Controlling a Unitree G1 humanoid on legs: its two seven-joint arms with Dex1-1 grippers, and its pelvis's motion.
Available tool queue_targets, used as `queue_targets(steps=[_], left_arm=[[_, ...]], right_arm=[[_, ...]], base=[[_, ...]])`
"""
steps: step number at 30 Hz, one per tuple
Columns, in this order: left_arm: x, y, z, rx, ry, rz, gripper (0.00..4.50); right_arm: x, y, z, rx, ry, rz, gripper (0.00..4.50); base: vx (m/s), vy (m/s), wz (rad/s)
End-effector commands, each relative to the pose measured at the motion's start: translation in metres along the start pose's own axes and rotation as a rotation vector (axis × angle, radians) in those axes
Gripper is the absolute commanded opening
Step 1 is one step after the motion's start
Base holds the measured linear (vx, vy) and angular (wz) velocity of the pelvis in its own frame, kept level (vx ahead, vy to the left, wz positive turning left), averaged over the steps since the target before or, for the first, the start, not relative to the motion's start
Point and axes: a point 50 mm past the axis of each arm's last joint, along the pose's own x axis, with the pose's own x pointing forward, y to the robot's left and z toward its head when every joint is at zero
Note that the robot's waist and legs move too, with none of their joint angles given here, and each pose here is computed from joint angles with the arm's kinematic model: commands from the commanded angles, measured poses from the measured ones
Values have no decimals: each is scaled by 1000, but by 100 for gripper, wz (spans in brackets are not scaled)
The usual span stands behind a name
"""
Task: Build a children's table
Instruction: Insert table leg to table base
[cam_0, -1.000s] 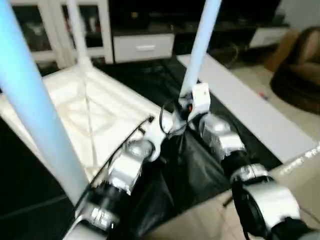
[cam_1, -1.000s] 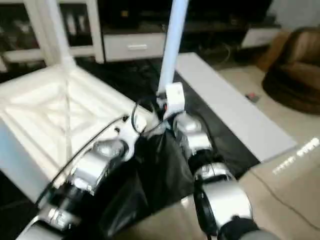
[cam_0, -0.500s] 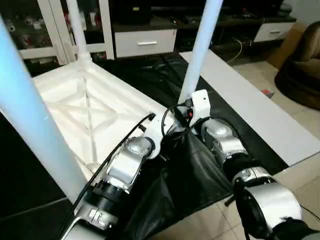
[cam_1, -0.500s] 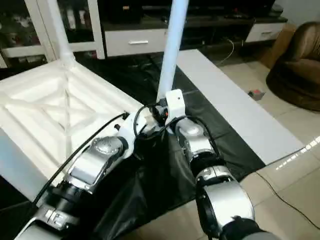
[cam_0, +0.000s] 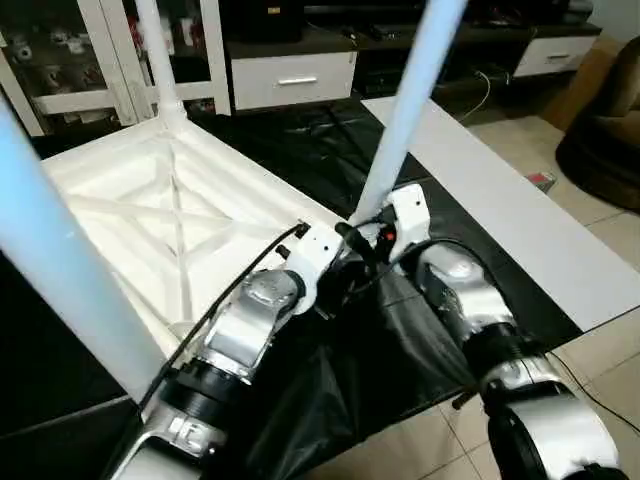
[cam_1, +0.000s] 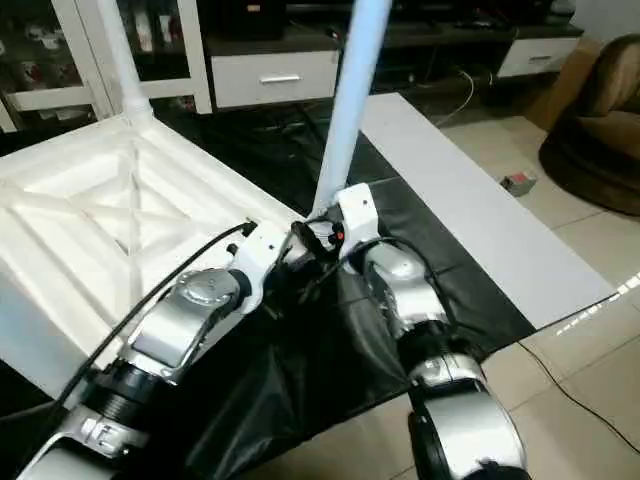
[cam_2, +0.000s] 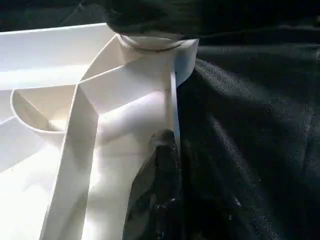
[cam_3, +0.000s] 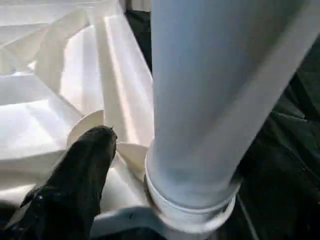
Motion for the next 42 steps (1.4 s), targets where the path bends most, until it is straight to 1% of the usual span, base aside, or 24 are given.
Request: queue_targets(steps=[1, 9, 10, 11, 12, 14, 21, 23, 27, 28, 29, 31, 36, 38, 40, 41, 42], left_arm=[[1, -2, 4, 23, -27, -28, 0], [0, -1, 2, 30, -25, -40, 0], [-1, -1, 2, 31, -26, -43, 0], [-1, -1, 2, 31, -26, -43, 0], [-1, -1, 2, 33, -26, -45, 0], [-1, -1, 2, 35, -26, -47, 0], [-2, -1, 1, 39, -27, -48, 0], [-2, -1, 1, 40, -27, -48, 0], [-3, -1, 0, 44, -25, -50, 0], [-3, -1, 0, 44, -25, -50, 0], [-3, -1, -1, 47, -24, -52, 0], [-4, -1, -1, 67, -35, -67, 0], [-9, 0, -4, 103, -34, -122, 0], [-15, 4, -8, 144, -29, -176, 0], [-19, 7, -10, 169, -29, -202, 0], [-25, 12, -12, 198, -25, -233, 0], [-25, 12, -12, 198, -25, -233, 0]], right_arm=[[-2, 8, -10, 18, 47, 58, 444], [-6, 6, -5, 30, 23, 59, 444], [-6, 7, -3, 31, 16, 76, 428], [-6, 7, -3, 31, 16, 76, 428], [-7, 9, -1, 45, -1, 85, 419], [-7, 9, 0, 46, -5, 85, 401], [-9, 9, -3, 54, -10, 99, 340], [-10, 9, -3, 56, -10, 99, 317], [-11, 9, -3, 59, -14, 103, 296], [-11, 9, -3, 59, -14, 103, 279], [-11, 10, -3, 59, -15, 105, 273], [-12, 10, -1, 55, -25, 113, 269], [-14, 9, 5, 41, -46, 151, 239], [-19, 6, 12, 22, -59, 184, 228], [-22, 5, 14, 15, -63, 205, 220], [-26, 3, 18, 19, -65, 241, 214], [-26, 3, 18, 19, -65, 241, 209]], base=[[0, 0, 0], [0, 0, 0], [0, 0, 0], [0, 0, 0], [0, 0, 0], [0, 0, 0], [0, 0, 0], [0, 0, 0], [0, 0, 0], [0, 0, 0], [0, 0, 0], [0, 0, 0], [0, 0, 0], [0, 0, 0], [0, 0, 0], [0, 0, 0], [0, 0, 0]])
